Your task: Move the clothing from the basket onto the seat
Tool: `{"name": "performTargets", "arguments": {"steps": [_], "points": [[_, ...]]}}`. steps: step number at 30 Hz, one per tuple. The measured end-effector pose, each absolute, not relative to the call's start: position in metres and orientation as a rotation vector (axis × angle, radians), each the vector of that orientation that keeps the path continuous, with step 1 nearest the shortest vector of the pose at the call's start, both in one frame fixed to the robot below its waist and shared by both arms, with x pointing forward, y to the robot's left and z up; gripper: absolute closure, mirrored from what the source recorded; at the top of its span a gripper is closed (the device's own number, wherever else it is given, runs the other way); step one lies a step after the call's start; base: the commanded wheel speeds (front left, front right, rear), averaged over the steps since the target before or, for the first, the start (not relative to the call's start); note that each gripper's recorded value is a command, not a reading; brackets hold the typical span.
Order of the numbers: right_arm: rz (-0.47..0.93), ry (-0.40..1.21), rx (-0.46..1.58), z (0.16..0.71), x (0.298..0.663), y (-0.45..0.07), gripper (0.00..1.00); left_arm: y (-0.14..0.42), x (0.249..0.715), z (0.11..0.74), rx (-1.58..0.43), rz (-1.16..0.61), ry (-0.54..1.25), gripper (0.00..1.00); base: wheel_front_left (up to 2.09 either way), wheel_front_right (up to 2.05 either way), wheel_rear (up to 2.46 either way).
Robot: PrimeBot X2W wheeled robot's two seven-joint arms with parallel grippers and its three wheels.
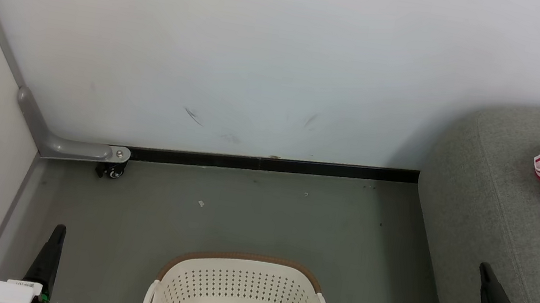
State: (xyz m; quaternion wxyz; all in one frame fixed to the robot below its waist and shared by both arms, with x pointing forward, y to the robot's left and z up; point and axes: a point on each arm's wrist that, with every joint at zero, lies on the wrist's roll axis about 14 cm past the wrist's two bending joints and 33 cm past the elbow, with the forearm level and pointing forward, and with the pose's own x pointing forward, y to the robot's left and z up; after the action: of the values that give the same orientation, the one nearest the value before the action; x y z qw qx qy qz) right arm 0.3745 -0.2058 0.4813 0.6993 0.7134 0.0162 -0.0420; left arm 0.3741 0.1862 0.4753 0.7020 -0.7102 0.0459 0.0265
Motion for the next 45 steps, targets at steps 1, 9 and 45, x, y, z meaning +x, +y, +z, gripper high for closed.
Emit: {"name": "performTargets", "arguments": {"steps": [1, 9, 45], "points": [[-0.093, 0.036, 1.59, 0.4813, 0.3745, -0.2057, 1.0, 0.1862, 0.3741, 0.4753, -1.581, 0.059, 0.102, 1.0, 0.0, 0.0, 0.0], [-0.095, 0.035, 1.59, 0.4813, 0.3744, -0.2061, 1.0, 0.1862, 0.3741, 0.4752, -1.581, 0.059, 0.102, 1.0, 0.0, 0.0, 0.0], [-0.095, 0.035, 1.592, 0.4811, 0.3743, -0.206, 1.0, 0.1868, 0.3741, 0.4752, -1.582, 0.061, 0.1, 1.0, 0.0, 0.0, 0.0]]}}
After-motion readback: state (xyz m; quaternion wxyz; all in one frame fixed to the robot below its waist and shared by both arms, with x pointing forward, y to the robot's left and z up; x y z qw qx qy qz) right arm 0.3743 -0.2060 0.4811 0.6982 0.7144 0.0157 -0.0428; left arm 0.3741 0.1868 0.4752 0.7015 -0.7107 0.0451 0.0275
